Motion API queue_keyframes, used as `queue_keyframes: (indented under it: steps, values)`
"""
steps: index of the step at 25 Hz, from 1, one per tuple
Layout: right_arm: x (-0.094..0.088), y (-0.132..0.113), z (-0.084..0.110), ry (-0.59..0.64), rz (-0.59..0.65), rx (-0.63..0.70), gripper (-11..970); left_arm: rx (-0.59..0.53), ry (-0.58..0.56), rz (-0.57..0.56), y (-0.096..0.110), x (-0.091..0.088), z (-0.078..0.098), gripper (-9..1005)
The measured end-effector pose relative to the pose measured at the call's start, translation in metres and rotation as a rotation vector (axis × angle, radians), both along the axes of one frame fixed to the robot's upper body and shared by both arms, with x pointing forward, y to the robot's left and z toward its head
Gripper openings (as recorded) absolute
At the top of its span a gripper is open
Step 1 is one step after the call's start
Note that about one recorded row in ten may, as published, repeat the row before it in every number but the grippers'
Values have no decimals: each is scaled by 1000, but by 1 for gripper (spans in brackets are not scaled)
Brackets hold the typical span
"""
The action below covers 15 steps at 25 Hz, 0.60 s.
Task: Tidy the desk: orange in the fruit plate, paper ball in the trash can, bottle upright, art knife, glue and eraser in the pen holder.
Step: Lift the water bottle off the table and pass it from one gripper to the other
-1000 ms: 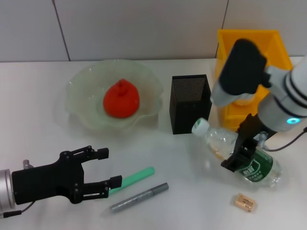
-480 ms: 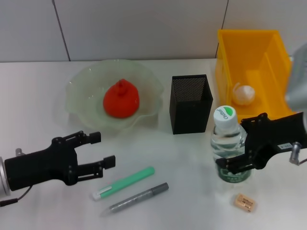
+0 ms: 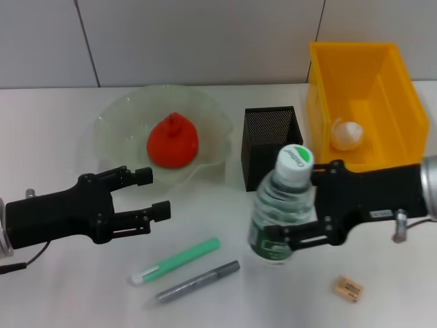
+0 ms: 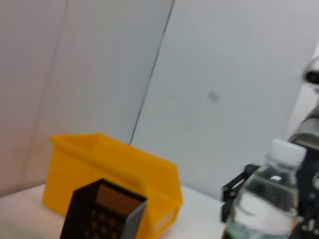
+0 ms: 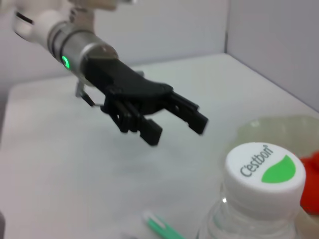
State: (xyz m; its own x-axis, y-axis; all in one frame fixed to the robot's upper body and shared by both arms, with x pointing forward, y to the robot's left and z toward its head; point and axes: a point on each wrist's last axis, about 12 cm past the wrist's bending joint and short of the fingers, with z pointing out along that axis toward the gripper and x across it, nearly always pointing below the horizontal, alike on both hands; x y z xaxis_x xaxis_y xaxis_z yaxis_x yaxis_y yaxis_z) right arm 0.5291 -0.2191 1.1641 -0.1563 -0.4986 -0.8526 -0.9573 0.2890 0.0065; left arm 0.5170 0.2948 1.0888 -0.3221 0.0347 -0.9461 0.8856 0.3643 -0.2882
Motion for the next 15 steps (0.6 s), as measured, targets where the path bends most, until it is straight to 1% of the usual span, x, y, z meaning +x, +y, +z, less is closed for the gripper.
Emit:
queue_keyframes:
  steps: [4, 8, 12, 15]
  values:
    - [13, 13, -6, 7, 33, 48, 791, -20, -62, -22, -5, 0, 6, 847]
    - [26, 27, -9, 23, 68, 59, 790, -45, -133, -30, -10, 2, 11, 846]
    - [37, 44, -11, 10, 99, 49, 790, -61, -156, -46, -17, 6, 15, 846]
    - [42, 56, -14, 4, 118, 27, 790, -68, -160, -59, -22, 10, 18, 846]
